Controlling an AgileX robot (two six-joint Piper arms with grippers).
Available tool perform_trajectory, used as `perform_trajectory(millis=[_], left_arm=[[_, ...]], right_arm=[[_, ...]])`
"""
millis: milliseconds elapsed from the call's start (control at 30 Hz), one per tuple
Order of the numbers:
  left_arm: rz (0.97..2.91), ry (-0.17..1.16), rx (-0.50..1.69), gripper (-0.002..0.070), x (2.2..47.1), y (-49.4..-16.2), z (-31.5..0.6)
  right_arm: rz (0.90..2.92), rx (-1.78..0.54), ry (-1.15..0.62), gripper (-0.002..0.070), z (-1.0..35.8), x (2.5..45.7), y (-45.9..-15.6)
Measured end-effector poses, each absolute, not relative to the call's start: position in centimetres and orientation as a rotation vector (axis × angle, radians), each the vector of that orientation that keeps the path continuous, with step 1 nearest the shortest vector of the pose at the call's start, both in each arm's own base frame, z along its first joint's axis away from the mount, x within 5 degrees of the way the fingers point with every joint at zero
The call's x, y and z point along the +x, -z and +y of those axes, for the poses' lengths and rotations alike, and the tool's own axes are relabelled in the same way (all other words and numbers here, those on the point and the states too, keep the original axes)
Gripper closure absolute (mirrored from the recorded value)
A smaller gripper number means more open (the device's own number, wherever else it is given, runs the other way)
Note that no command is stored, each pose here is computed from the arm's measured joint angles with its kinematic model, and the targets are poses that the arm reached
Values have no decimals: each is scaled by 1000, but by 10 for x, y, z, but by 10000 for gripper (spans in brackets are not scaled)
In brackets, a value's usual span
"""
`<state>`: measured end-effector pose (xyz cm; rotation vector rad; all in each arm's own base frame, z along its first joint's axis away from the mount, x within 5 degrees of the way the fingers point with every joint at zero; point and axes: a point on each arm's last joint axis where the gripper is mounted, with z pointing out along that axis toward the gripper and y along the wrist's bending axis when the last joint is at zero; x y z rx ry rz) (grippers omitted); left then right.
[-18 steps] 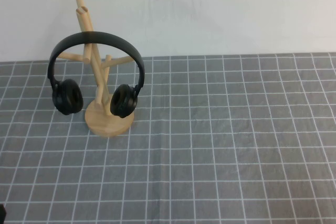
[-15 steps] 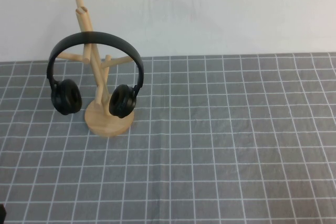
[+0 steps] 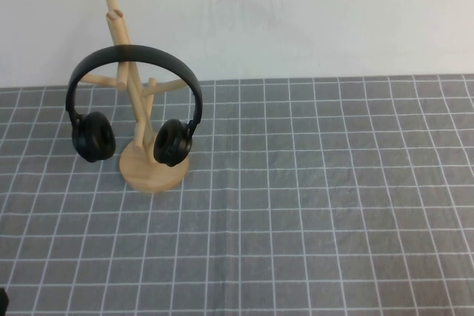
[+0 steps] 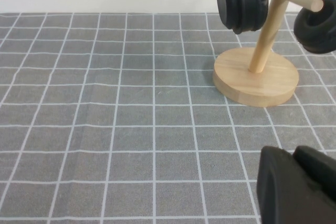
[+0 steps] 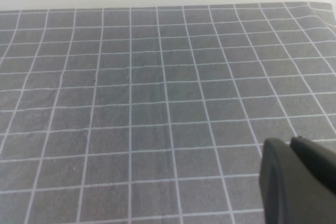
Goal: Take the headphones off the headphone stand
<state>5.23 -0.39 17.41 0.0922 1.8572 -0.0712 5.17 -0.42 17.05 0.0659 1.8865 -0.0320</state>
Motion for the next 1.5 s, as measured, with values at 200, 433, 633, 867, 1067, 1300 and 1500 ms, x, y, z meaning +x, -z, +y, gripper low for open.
perform_trajectory(millis=[200, 433, 633, 867, 1067, 1300, 1500], left_arm=[[1857, 71, 92, 653, 52, -174, -4], [1857, 71, 92, 653, 52, -174, -4], [1857, 71, 92, 653, 52, -174, -4], [1830, 75, 93, 653, 53, -175, -4], [1532, 113, 99, 654, 56, -202, -7], [1088, 159, 106, 653, 45, -240, -10], [871, 177, 111, 654, 34, -257, -11]], right_arm=[[1886, 66, 32, 685, -4, 52, -170], [1886, 66, 32, 685, -4, 52, -170], [1886, 66, 32, 685, -4, 52, -170], [1886, 66, 32, 685, -4, 52, -170], [1886, 66, 32, 685, -4, 52, -170], [1886, 66, 32, 685, -4, 52, -170], [1886, 66, 32, 685, -4, 52, -170]])
